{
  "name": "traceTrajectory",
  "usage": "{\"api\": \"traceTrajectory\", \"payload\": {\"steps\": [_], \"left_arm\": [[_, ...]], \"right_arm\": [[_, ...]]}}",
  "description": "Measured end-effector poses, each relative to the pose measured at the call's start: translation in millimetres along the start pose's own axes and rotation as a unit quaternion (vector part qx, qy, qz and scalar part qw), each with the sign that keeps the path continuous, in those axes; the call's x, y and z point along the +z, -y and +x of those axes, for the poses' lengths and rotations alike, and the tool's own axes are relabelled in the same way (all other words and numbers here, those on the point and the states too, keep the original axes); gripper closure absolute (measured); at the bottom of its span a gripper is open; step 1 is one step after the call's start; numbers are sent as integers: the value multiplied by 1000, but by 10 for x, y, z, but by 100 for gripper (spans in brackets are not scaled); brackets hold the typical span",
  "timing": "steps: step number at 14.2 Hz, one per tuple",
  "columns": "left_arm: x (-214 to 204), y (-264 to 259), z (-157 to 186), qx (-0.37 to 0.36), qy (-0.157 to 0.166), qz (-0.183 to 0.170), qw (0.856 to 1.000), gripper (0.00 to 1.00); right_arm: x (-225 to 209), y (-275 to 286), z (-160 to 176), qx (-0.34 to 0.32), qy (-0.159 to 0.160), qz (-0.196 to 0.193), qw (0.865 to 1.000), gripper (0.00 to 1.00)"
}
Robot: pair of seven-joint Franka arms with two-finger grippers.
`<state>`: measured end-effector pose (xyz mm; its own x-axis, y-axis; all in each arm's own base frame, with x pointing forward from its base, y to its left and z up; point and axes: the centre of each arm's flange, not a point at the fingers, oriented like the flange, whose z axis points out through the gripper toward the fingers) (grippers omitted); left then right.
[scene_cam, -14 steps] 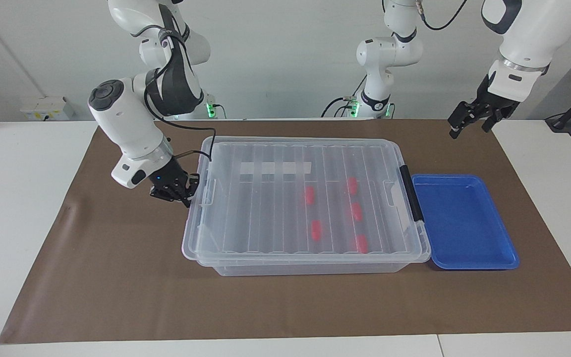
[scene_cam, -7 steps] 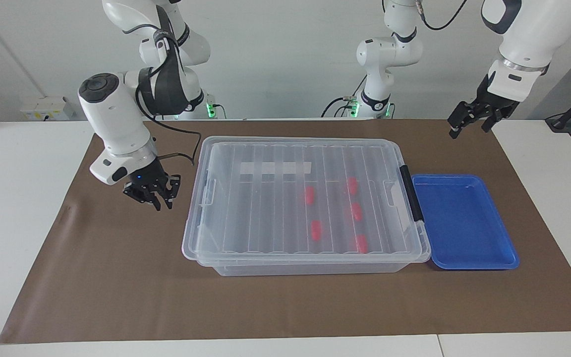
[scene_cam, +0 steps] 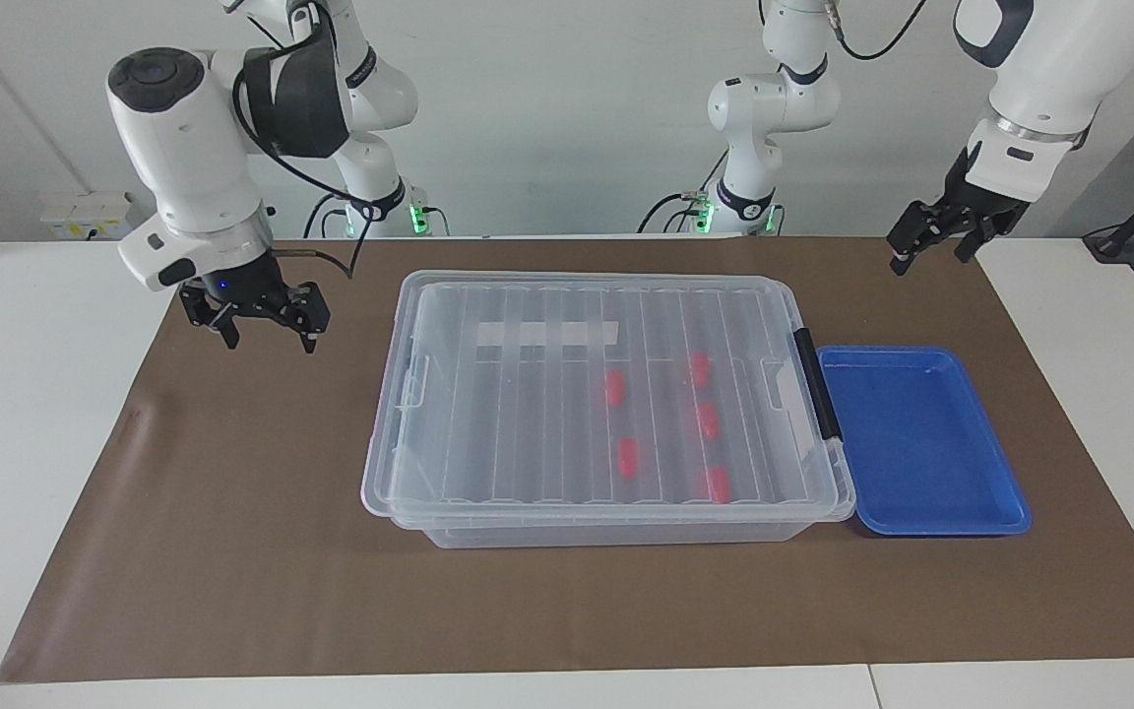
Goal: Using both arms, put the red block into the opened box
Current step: 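Release the lid and withdraw the right gripper from the box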
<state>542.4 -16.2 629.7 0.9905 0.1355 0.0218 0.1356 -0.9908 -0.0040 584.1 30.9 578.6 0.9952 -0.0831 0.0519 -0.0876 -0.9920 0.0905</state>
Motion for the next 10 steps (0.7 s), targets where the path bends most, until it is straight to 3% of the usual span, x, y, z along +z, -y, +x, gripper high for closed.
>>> {"api": "traceTrajectory", "payload": {"steps": [4,10], "left_arm": [[-2,-33,-6,3,0,0,1000,0],[-4,-46,-10,5,0,0,1000,0]], "right_arm": [[-415,-285,-307,25,14,-1,1000,0],[-441,-376,-401,34,33,18,999,0]]}}
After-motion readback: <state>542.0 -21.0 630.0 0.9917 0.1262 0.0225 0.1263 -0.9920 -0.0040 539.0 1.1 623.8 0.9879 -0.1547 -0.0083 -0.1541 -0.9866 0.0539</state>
